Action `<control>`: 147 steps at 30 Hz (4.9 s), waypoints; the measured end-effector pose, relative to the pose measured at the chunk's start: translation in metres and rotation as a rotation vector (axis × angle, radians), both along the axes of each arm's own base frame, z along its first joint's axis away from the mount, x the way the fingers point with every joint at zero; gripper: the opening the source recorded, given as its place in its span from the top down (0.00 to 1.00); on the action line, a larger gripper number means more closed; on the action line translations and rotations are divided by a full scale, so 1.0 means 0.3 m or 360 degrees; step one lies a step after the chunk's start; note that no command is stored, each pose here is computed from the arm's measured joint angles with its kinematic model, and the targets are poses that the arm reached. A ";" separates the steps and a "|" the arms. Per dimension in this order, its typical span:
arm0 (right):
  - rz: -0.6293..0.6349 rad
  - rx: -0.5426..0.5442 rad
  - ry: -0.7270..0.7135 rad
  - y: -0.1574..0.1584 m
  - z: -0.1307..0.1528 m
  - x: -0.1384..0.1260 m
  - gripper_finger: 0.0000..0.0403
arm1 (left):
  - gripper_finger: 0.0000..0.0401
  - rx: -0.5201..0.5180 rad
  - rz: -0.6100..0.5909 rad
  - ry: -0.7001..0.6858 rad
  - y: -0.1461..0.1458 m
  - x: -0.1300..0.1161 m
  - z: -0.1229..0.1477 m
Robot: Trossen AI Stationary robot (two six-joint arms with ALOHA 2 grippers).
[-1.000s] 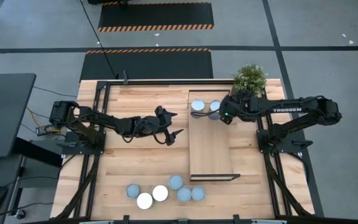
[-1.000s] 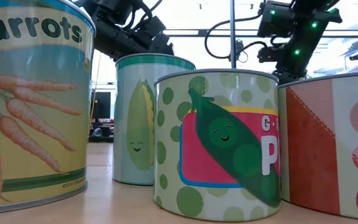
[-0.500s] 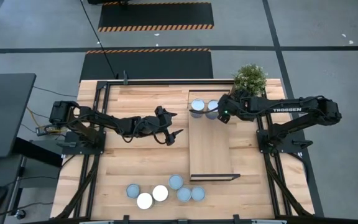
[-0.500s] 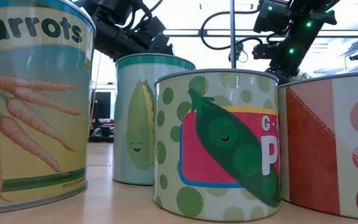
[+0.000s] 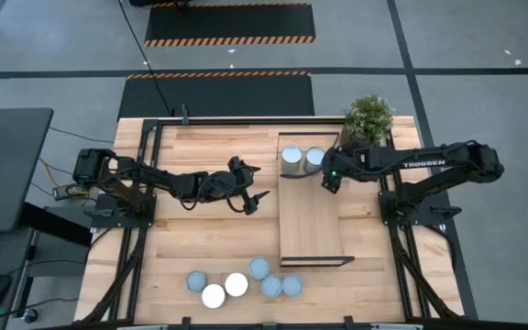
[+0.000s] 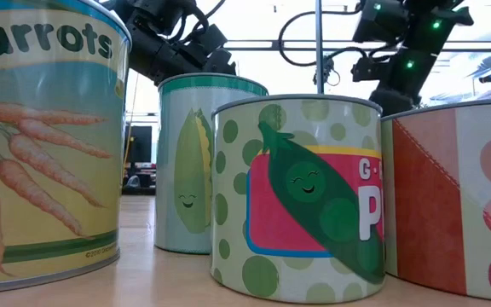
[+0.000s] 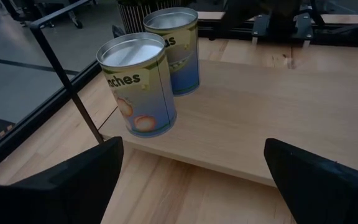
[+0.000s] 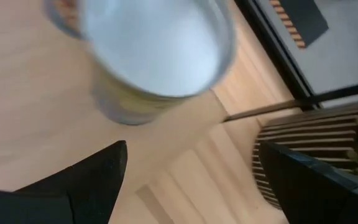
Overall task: Pick and place cans onto a shelf
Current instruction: Adjust the cans on the shelf, then put the canned oranges on the shelf
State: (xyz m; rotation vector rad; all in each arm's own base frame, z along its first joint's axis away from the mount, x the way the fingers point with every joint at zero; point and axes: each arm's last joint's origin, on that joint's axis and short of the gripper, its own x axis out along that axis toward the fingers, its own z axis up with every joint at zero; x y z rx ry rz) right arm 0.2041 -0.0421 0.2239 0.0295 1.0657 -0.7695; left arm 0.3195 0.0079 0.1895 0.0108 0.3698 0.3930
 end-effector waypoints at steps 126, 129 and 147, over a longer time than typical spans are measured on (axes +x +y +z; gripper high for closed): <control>0.0769 -0.0139 -0.0636 0.252 0.139 0.060 0.07 | 0.01 -0.0666 -0.0352 0.0557 -0.238 -0.036 0.107; 0.0800 -0.0237 -0.0573 0.240 0.139 0.061 0.07 | 0.01 -0.0636 -0.0334 0.0741 -0.279 -0.048 0.184; 0.0896 -0.0445 -0.0589 0.177 0.041 0.034 0.07 | 0.01 -0.1812 -0.0012 0.1015 -0.709 -0.191 0.356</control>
